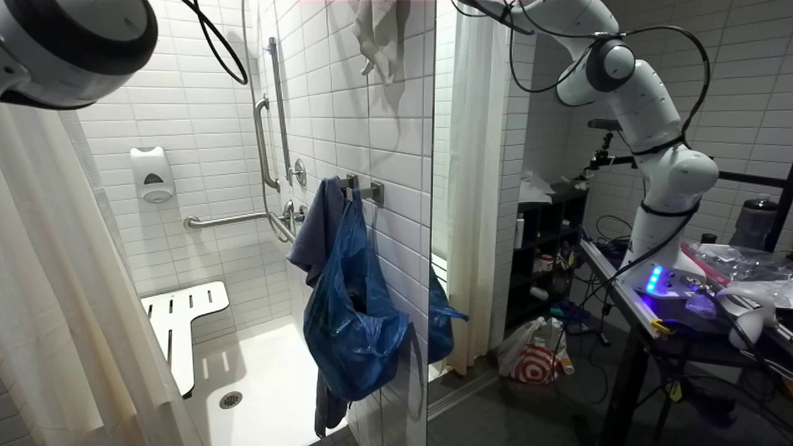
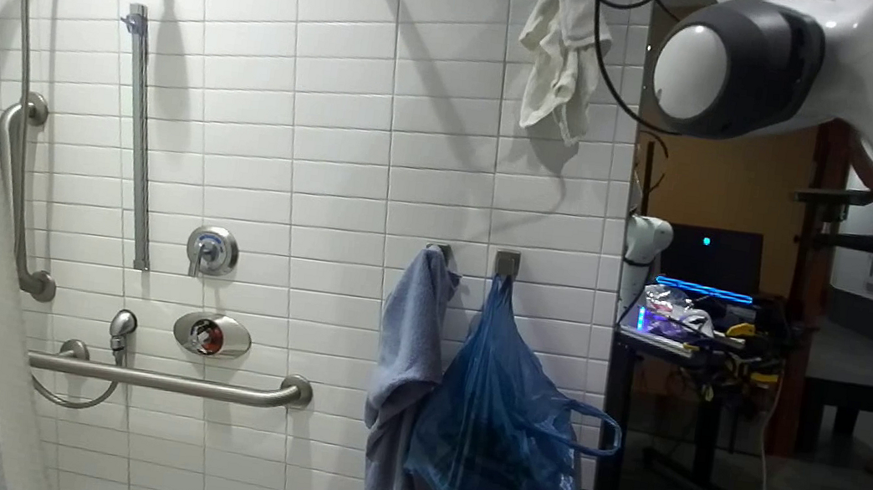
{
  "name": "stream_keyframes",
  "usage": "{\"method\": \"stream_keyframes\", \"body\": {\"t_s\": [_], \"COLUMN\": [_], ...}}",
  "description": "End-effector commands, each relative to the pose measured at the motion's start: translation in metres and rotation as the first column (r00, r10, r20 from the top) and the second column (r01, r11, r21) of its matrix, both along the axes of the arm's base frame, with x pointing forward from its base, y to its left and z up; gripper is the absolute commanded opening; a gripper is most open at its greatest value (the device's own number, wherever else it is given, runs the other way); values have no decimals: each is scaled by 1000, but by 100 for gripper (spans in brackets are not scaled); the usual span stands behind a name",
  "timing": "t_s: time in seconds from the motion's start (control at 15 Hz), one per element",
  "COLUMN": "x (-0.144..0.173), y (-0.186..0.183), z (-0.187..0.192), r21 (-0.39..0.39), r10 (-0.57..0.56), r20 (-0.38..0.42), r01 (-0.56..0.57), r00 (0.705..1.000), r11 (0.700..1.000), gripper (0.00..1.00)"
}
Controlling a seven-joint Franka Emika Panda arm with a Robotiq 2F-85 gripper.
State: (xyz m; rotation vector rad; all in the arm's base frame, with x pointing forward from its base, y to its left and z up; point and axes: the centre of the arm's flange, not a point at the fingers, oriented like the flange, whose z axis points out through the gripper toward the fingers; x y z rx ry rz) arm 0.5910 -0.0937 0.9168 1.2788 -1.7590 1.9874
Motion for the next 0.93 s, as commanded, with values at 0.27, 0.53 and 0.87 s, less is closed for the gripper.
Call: {"method": "stream_keyframes", "body": {"t_s": [0.27, 0.53, 0.87], "x": [-41, -53, -66], "y": [16, 36, 58], "z": [24, 24, 26], "r21": [-21, 47, 174], "r10": [121, 297, 516], "r20": [71, 4, -89], "r01": [-119, -297, -497], "r00": [990, 955, 852], "r11": [993, 954, 850], "gripper": [1, 1, 1]}}
